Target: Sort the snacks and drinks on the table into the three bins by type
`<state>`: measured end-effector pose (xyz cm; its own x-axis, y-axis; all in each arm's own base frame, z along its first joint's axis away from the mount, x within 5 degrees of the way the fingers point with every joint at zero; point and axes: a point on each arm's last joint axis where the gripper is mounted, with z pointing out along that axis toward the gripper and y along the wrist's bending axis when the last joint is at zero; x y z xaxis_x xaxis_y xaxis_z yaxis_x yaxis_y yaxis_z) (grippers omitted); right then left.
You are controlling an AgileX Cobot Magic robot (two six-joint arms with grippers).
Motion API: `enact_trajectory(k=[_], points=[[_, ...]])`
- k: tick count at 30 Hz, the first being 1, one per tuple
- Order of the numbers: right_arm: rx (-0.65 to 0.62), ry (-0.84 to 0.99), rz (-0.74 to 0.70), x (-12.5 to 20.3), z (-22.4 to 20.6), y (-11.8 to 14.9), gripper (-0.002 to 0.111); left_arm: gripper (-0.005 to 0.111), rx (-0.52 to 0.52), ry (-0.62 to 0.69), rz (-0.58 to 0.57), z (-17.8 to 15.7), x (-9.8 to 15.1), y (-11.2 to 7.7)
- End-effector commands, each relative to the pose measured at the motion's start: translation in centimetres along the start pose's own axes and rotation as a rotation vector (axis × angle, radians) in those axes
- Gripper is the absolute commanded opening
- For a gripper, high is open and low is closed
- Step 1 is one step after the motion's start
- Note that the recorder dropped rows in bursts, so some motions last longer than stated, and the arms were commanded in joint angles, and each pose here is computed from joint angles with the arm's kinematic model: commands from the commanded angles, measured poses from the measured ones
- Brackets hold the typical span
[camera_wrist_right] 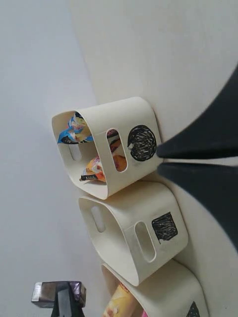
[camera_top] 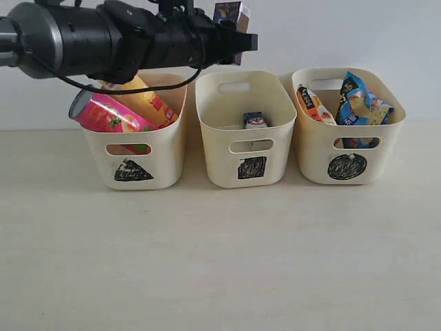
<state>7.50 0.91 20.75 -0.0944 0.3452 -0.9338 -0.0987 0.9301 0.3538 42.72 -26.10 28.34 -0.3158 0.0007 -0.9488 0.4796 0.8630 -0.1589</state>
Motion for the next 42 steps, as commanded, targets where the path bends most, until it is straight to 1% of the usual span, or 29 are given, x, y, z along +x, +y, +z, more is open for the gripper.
enact_trajectory(k=[1,4,7,10,12,15,18,20,22,25,28,31,34,35,38,42], points=[[0.003,-0.001,-0.013,0.1,0.0,-0.1,0.000,0.005,-0.072,-0.015,-0.018,1.0,1.0,0.9],[0.003,-0.001,-0.017,0.1,0.0,-0.1,0.000,0.005,-0.077,0.002,-0.018,1.8,2.0,1.1],[0.003,-0.001,-0.019,0.1,0.0,-0.1,0.000,0.006,-0.053,0.019,-0.018,2.8,2.5,1.0],[0.003,-0.001,-0.021,0.1,0.0,-0.1,0.000,0.016,-0.031,0.027,-0.016,3.8,3.0,0.7],[0.003,-0.001,-0.026,0.1,0.0,-0.1,0.000,0.027,-0.017,0.035,-0.017,4.5,3.4,0.7],[0.003,-0.001,-0.028,0.1,0.0,-0.1,0.000,0.051,-0.013,0.044,-0.017,5.2,4.0,0.7],[0.003,-0.001,-0.028,0.1,0.0,-0.1,0.000,0.072,-0.008,0.064,-0.017,5.6,4.8,0.8],[0.003,-0.001,-0.028,0.1,0.0,-0.1,0.000,0.080,-0.003,0.075,-0.015,5.8,5.2,0.8],[0.003,-0.001,-0.028,0.1,0.0,-0.1,0.000,0.082,-0.003,0.075,-0.015,5.8,5.2,0.8],[0.003,0.001,-0.027,0.2,0.0,-0.1,0.000,0.080,-0.002,0.070,-0.015,5.7,4.9,0.7],[0.003,0.001,-0.027,0.2,0.0,-0.1,0.000,0.069,0.013,0.055,-0.015,5.1,3.9,0.5],[0.003,0.005,-0.027,0.2,0.0,-0.1,0.000,0.042,0.079,0.061,-0.014,4.1,2.5,-0.4],[0.003,0.005,-0.027,0.2,0.0,-0.1,0.000,0.009,0.192,0.096,-0.010,2.7,1.2,-1.7],[0.003,0.005,-0.027,0.2,0.0,-0.1,0.000,0.005,0.227,0.108,-0.002,2.3,0.8,-2.1],[0.003,0.005,-0.027,0.2,0.0,-0.1,0.000,0.004,0.278,0.106,-0.011,1.0,-0.7,-2.8],[0.003,0.007,-0.027,0.2,0.0,-0.1,0.000,0.004,0.276,0.063,-0.074,-1.2,-3.2,-3.0]])
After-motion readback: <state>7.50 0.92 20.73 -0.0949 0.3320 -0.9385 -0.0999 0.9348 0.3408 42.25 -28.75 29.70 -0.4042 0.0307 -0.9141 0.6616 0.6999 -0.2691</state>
